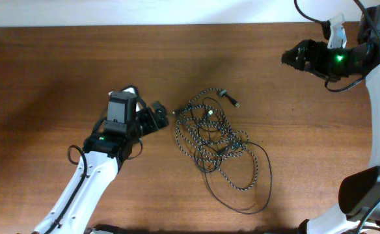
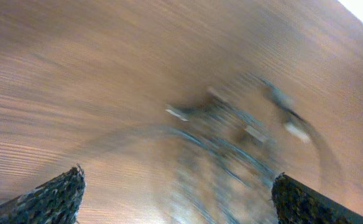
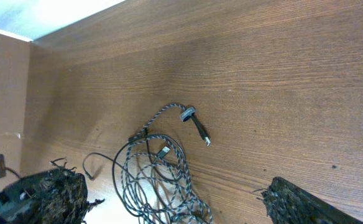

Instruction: Untangle cables

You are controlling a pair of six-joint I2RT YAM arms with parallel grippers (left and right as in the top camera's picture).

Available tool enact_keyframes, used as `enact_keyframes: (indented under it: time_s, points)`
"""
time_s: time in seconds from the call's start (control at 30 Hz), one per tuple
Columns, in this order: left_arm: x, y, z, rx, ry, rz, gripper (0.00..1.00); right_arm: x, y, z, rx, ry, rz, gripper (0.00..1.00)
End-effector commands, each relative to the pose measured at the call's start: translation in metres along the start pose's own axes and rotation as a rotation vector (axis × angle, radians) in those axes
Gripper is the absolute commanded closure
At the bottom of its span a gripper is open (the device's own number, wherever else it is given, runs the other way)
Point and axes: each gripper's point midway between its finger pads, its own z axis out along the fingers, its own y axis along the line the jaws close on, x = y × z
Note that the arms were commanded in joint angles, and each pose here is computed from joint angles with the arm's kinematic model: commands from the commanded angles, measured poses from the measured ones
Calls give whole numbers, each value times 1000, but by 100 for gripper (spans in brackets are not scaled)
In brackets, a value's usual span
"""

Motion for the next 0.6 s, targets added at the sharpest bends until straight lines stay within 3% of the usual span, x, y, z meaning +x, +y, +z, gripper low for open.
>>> enact_keyframes:
  time_s: [0.0,0.03,0.1,0.17,0.2,0.27,0.3,0.33,0.37,0.4,0.47,0.53,0.57]
  points:
    - [36,-60,-7,241,163,53,12,4,3,-7,19,0,-16,6]
    - [54,-50,8,81,165,47,11,6,0,-6,34,8,-9,5]
    - [81,-59,31,18,180,111,9,12,-2,-3,36,29,6,5]
    - [108,-41,61,-93,235,225,8,19,-5,0,35,52,27,5]
    - [117,-33,72,-114,270,276,0,22,-6,2,35,60,33,5]
    - [128,-19,97,-139,306,378,2,29,0,10,27,87,23,5]
    - [125,-10,103,-182,286,392,20,30,4,12,22,94,13,5]
    - [121,-5,111,-208,256,403,51,33,14,18,12,108,-8,5]
    - [124,-2,120,-205,261,434,90,37,22,22,2,121,-26,5]
    - [127,2,119,-218,277,438,100,41,30,27,-7,137,-44,5]
    - [111,2,105,-254,260,427,100,45,36,32,0,152,-65,5]
    - [24,13,33,-421,82,271,100,56,55,43,-5,185,-115,24]
    - [-19,10,-9,-354,-30,162,100,64,69,50,-22,211,-148,36]
